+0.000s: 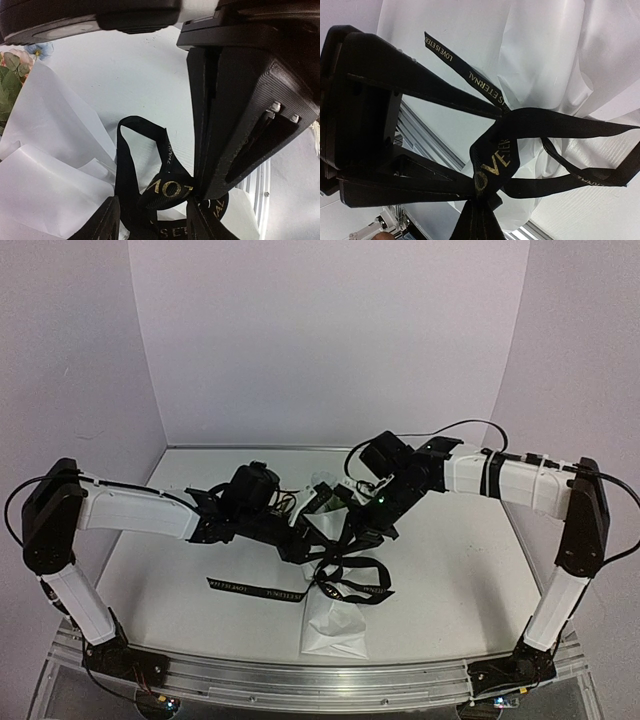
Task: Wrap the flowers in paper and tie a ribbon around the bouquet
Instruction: Cross the half-tied ribbon over the folded bouquet.
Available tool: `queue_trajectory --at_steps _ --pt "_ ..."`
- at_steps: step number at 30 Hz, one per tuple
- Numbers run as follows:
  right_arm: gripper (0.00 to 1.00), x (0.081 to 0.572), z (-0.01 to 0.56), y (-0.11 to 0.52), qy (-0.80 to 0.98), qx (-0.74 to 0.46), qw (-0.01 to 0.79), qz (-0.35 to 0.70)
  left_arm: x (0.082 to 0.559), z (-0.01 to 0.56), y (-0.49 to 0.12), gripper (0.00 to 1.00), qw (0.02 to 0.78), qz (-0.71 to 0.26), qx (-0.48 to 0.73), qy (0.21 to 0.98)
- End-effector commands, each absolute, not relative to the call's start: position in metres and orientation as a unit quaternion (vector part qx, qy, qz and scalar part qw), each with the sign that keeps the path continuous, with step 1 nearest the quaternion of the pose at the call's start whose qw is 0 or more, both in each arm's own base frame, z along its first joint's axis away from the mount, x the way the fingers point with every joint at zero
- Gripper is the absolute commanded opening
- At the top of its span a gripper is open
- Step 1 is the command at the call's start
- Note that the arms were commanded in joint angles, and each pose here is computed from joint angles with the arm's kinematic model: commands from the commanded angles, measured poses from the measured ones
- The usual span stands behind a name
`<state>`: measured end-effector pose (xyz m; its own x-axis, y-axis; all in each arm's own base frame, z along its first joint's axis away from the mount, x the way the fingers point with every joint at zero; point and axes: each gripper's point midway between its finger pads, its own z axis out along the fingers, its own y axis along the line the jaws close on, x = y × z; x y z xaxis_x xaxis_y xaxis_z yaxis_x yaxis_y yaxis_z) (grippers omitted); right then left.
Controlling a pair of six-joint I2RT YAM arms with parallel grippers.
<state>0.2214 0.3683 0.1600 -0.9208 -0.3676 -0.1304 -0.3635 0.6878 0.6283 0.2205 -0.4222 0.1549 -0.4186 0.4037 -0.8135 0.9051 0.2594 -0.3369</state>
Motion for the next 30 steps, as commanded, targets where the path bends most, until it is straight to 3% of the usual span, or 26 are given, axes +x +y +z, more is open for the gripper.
queue_trajectory --at_steps 1,5,10,13,18,21,27,30 --pt "0.0 0.224 0.156 0.375 -0.915 0.211 -0.003 -0.344 0.21 0.188 -0.442 0.45 0.311 -0.466 0.478 0.676" --pt "0.0 0.225 0.155 0.375 -0.916 0.211 -0.005 -0.341 0.211 0.185 -0.444 0.37 0.306 -0.47 0.477 0.677" --pt "0.0 0.227 0.152 0.372 -0.92 0.209 -0.01 -0.332 0.217 0.186 -0.446 0.11 0.315 -0.473 0.459 0.683" --pt "0.01 0.226 0.148 0.364 -0.924 0.212 -0.021 -0.317 0.223 0.183 -0.442 0.01 0.329 -0.463 0.437 0.698" --pt "0.17 0.226 0.15 0.352 -0.925 0.223 -0.052 -0.302 0.238 0.18 -0.43 0.0 0.361 -0.441 0.39 0.723" --pt "0.19 0.226 0.151 0.346 -0.924 0.228 -0.072 -0.297 0.243 0.178 -0.422 0.0 0.372 -0.433 0.367 0.735" --pt "0.43 0.209 0.146 0.341 -0.913 0.27 -0.106 -0.288 0.252 0.185 -0.411 0.0 0.392 -0.427 0.321 0.749" --pt "0.47 0.197 0.136 0.342 -0.908 0.299 -0.108 -0.273 0.255 0.185 -0.406 0.0 0.395 -0.424 0.304 0.756"
